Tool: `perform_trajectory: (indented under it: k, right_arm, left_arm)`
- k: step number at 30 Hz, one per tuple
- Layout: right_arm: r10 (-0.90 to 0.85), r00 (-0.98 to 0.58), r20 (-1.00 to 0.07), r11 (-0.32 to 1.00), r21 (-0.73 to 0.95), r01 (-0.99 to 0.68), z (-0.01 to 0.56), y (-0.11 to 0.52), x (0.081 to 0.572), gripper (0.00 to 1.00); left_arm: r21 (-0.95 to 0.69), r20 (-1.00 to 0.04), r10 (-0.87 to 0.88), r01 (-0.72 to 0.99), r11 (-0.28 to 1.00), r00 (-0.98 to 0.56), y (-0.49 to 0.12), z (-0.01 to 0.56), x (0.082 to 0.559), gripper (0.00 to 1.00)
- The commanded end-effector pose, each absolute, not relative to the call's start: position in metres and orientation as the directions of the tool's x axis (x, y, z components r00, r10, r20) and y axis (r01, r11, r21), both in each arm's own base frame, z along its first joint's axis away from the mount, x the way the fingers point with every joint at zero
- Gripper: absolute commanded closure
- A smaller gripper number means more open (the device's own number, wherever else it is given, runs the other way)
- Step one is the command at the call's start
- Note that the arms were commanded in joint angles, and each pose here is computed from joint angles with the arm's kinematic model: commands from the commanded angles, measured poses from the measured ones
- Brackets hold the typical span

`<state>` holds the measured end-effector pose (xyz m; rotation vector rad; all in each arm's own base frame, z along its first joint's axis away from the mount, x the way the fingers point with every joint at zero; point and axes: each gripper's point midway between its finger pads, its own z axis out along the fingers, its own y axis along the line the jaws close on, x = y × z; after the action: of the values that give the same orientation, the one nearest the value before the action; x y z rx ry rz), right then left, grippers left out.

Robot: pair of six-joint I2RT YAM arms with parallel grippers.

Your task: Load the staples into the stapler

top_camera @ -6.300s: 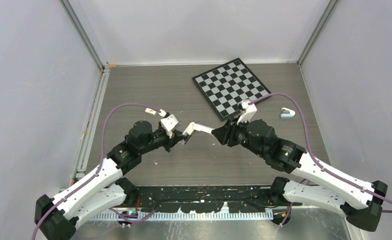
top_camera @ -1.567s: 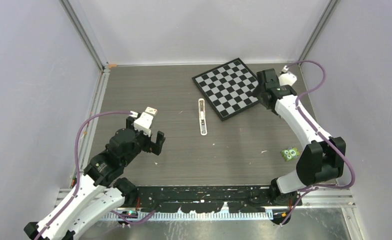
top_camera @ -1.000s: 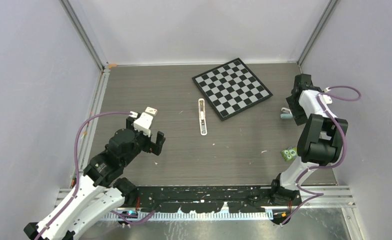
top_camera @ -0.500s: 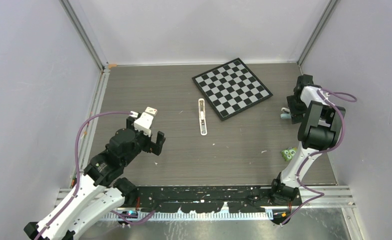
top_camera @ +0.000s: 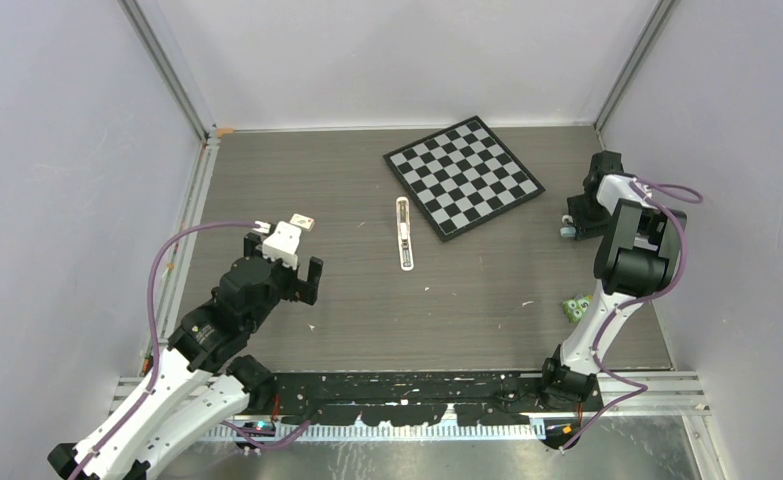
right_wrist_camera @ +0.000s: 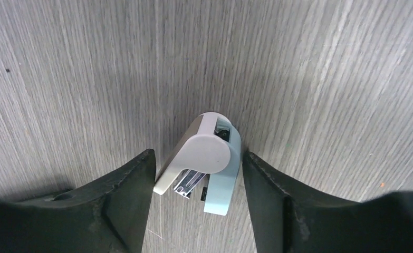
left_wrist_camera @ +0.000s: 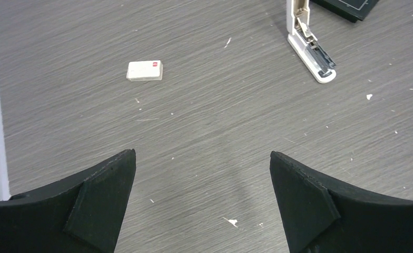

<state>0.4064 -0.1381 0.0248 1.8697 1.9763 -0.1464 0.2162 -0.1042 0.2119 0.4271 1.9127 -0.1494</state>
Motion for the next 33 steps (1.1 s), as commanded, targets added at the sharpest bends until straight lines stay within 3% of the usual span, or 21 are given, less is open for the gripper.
perform_trajectory:
  k: [1,4,7,17,23,33]
  right_arm:
    - [0.924,-0.049,-0.379,0.16,0.267,0.95,0.039,-0.136,0.412,0.39]
    - [0.926,-0.096,-0.366,0.205,0.272,0.94,0.039,-0.129,0.408,0.5]
    - [0.924,-0.132,-0.359,0.247,0.297,0.922,0.048,-0.121,0.406,0.54]
    - [0.815,-0.439,-0.379,0.572,0.404,0.714,0.095,-0.025,0.397,0.54]
    - [0.68,-0.627,-0.381,0.725,0.477,0.496,0.118,0.076,0.372,0.54]
    - [0.539,-0.77,-0.342,0.713,0.672,0.201,0.17,0.214,0.315,0.54]
  left_arm:
    - [0.108,-0.935,0.195,0.286,0.952,-0.298,-0.091,0.225,0.221,0.0]
    - [0.097,-0.933,0.19,0.297,0.95,-0.305,-0.094,0.225,0.22,0.0]
    - [0.078,-0.927,0.189,0.325,0.942,-0.324,-0.101,0.223,0.219,0.0]
    - [-0.091,-0.875,0.106,0.376,0.922,-0.473,-0.131,0.22,0.209,0.09]
    - [-0.295,-0.856,-0.071,0.371,0.88,-0.513,-0.156,0.229,0.204,0.16]
    - [-0.622,-0.705,-0.24,0.419,0.661,-0.667,-0.229,0.239,0.199,0.23]
